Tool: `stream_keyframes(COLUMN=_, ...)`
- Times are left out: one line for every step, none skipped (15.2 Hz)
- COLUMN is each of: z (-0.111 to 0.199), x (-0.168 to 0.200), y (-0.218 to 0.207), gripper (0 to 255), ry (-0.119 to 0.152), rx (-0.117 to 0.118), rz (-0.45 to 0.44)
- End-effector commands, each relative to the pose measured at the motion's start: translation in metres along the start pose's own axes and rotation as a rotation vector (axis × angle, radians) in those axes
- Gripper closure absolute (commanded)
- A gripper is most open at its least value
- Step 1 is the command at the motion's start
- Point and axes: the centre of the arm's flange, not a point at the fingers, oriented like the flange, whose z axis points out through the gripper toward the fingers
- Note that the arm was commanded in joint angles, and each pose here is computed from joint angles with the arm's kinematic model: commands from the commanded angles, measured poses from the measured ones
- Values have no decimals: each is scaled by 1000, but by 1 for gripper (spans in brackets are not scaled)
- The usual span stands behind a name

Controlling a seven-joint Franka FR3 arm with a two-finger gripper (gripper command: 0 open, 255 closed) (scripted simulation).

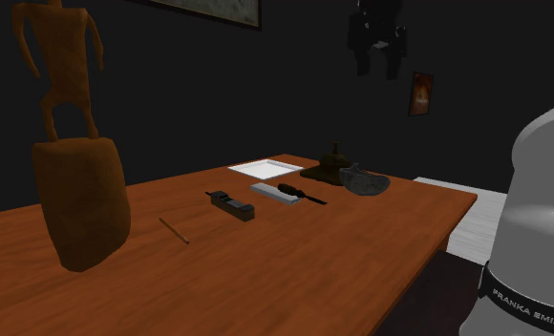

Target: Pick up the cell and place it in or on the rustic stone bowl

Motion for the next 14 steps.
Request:
stream_keyframes(z=0, x=0, y=0, gripper=0, ry=0, rx=0, rz=0)
stream_keyframes(z=8, x=10, y=-3, gripper=0, ry=3, rx=-2, rz=-5)
stream_keyframes(z=15, x=20, y=-7, gripper=0, ry=7, rx=-3, rz=-10)
stream_keyframes(z=23, x=29, y=-10, gripper=0, ry=10, rx=-5, rz=-14)
stream_keyframes(z=30, x=39, y=-14, gripper=0, ry=14, rx=-6, rz=-19)
stream_keyframes(z=38, x=49, y=-17, gripper=0, ry=17, rx=-8, rz=-24)
stream_keyframes(z=45, x=59, y=-21, gripper=0, ry=21, rx=-9, rz=-29)
stream_keyframes(z=53, x=69, y=-25, gripper=0, ry=24, rx=-11, rz=-34)
stream_keyframes(z=60, x=78, y=-28, gripper=0, ry=28, rx=-12, rz=-38)
stream_keyframes(z=67, x=88, y=-32, gripper=0, ry=31, rx=-14, rz=-43)
stream_keyframes(z=75, x=98, y=-36, gripper=0, ry=35, rx=-15, rz=-48)
stream_keyframes(z=82, x=108, y=-40, gripper=0, ry=38, rx=-17, rz=-53)
stream_keyframes(z=89, x=118, y=-43, gripper=0, ry=42, rx=-18, rz=-58)
stream_keyframes(z=97, x=128, y=-47, gripper=0, ry=45, rx=-20, rz=-62)
